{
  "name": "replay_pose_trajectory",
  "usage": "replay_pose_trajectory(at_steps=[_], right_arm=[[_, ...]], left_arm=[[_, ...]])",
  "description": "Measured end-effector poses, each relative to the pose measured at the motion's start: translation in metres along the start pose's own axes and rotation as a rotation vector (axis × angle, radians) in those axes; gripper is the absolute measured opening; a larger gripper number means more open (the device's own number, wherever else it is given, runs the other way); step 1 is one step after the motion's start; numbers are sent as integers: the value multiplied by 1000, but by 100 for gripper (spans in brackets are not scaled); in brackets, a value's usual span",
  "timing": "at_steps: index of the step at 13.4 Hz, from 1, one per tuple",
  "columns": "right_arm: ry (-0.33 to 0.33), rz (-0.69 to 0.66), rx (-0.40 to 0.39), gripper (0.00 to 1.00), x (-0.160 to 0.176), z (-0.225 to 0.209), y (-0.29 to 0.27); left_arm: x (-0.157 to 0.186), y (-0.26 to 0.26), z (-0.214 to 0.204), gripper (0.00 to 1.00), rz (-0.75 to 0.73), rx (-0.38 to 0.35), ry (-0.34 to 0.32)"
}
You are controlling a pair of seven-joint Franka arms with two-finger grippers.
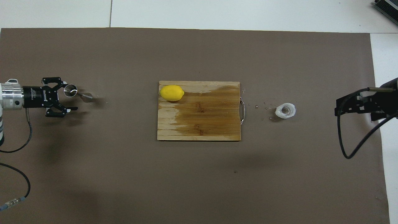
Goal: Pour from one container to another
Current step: 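Close the left gripper around the small dark metal cup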
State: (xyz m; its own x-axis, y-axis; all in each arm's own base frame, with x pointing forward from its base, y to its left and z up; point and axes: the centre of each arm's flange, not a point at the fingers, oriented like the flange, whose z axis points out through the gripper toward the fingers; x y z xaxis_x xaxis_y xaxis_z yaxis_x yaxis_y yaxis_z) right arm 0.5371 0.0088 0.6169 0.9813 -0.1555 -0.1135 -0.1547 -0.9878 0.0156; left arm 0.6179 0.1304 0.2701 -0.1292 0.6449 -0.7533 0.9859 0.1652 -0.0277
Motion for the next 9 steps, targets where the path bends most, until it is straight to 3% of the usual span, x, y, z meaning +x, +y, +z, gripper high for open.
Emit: replay_pose_trajectory(at_steps=[3,9], right_arm=[[0,0,0,100,0,0,0],[0,0,0,100,0,0,0]], left_arm=[[-13,-6,11,100,19,4,-30],[-9,-17,10,99,62,-25,-74]])
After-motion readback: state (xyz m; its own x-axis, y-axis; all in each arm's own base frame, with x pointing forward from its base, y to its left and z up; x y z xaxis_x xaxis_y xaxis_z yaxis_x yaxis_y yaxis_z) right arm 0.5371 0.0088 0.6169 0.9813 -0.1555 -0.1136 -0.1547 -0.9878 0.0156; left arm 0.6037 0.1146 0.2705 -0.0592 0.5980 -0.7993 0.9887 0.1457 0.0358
